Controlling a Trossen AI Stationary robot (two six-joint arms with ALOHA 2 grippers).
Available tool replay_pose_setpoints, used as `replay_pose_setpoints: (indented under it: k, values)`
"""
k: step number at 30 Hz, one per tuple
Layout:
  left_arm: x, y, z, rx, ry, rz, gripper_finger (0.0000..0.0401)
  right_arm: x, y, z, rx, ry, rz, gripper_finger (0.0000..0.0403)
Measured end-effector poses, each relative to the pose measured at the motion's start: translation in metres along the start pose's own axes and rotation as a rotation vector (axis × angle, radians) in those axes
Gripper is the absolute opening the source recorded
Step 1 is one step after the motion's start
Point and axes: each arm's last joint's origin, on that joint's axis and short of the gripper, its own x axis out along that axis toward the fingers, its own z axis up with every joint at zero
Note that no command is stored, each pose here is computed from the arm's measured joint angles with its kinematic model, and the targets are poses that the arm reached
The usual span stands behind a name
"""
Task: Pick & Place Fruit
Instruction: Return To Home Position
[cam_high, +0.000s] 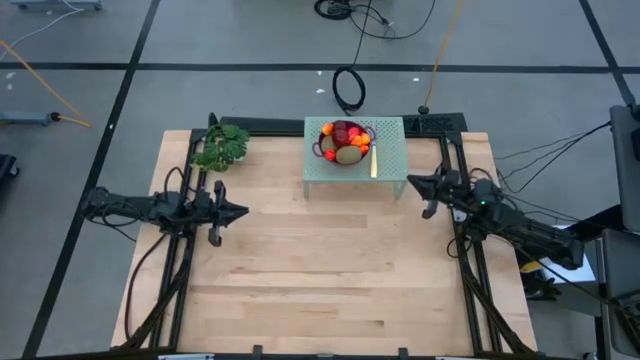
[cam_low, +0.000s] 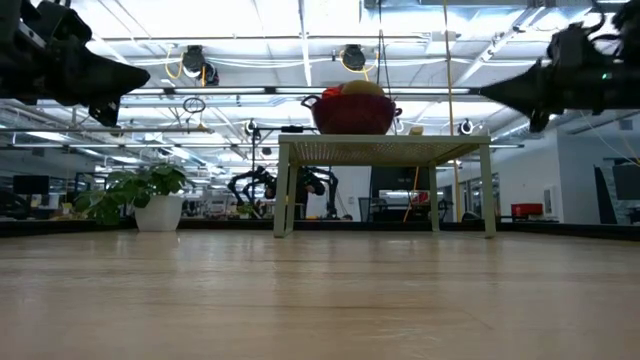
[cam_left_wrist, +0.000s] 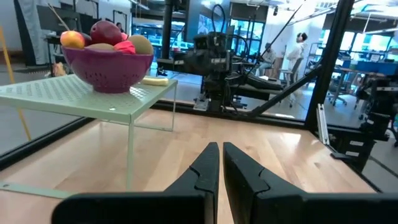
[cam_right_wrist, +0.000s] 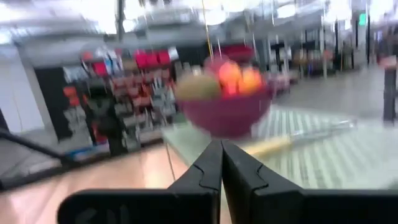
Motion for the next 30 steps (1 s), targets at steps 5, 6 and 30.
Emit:
replay_pose_setpoints:
  k: [5,6,30]
  values:
    - [0.000,0.000,0.000,0.062,0.000,-0.008,0.0021,0.000,0.000,0.000,-0.040,0.002,-0.001,0.0000]
    - [0.000,0.000,0.000,0.064,-0.002,-0.008,0.0021,0.000,0.000,-0.001,-0.041,0.005,-0.002,0.0000]
    - [0.000,0.000,0.002,0.050,-0.032,-0.010,0.0021,0.000,-0.001,-0.012,-0.056,0.127,0.006,0.0000]
